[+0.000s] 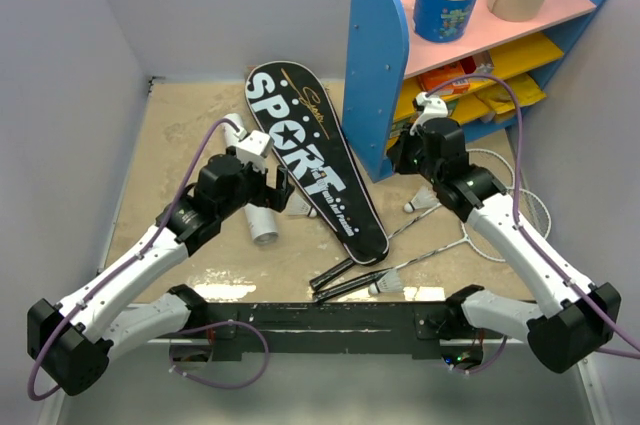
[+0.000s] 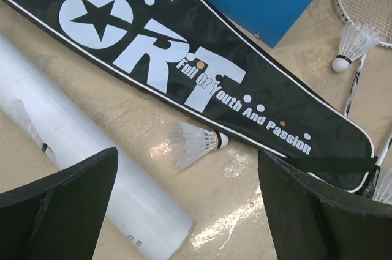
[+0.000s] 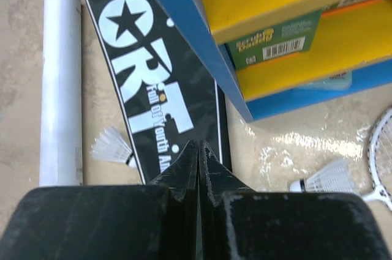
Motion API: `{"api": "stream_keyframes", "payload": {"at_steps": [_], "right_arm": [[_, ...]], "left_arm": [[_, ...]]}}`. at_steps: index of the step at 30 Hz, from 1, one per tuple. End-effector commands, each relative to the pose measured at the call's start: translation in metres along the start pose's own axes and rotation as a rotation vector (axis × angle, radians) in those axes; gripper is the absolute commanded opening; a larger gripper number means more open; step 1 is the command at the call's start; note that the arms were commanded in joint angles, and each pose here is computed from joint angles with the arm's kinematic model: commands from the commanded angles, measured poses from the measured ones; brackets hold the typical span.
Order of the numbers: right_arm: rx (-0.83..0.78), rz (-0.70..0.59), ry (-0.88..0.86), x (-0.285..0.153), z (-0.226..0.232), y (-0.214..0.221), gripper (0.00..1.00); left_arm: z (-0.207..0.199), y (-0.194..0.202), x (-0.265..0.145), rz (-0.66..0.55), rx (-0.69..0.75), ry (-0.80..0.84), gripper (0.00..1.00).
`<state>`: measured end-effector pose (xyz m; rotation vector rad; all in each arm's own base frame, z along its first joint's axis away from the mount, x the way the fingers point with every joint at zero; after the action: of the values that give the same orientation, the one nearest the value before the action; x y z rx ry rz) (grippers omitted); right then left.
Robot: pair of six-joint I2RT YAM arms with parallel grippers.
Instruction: Pack up the badminton gear
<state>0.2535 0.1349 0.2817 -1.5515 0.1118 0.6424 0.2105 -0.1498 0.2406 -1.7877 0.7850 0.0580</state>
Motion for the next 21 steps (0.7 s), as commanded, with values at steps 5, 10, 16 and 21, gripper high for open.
{"api": "stream_keyframes", "payload": {"at_steps": [5,10,16,21], "right_arm": [[0.185,-0.165,-0.109,0.029,-0.001,-0.012,0.00],[0.278,-0.226,-0.292,0.027,0.003,-0.010,0.00],[0.330,-0.224,-0.454,0.037,0.014,-0.015,0.00],[0.362,-0.231,-0.475,0.048,0.013,-0.017,0.00]], "left_arm": [[-0.005,-0.001,-0.003,-0.028,-0.014,0.057,1.00],[-0.004,0.003,-0.004,-0.027,-0.013,0.065,1.00],[-0.004,0.003,-0.002,-0.029,-0.011,0.067,1.00],[-0.004,0.004,-0.002,-0.028,-0.007,0.067,1.00]]}}
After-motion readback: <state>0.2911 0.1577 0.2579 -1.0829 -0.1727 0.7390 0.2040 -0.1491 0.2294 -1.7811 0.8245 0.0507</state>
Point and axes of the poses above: each gripper's point midway between its finger pads, its own x axis out along the fingers, its own z axis along the line the jaws close on, y = z × x, the point moved 8 cm from there along -x, back along the fingers, and after that the axes turned 15 degrees about -x, right-handed, at the moved point
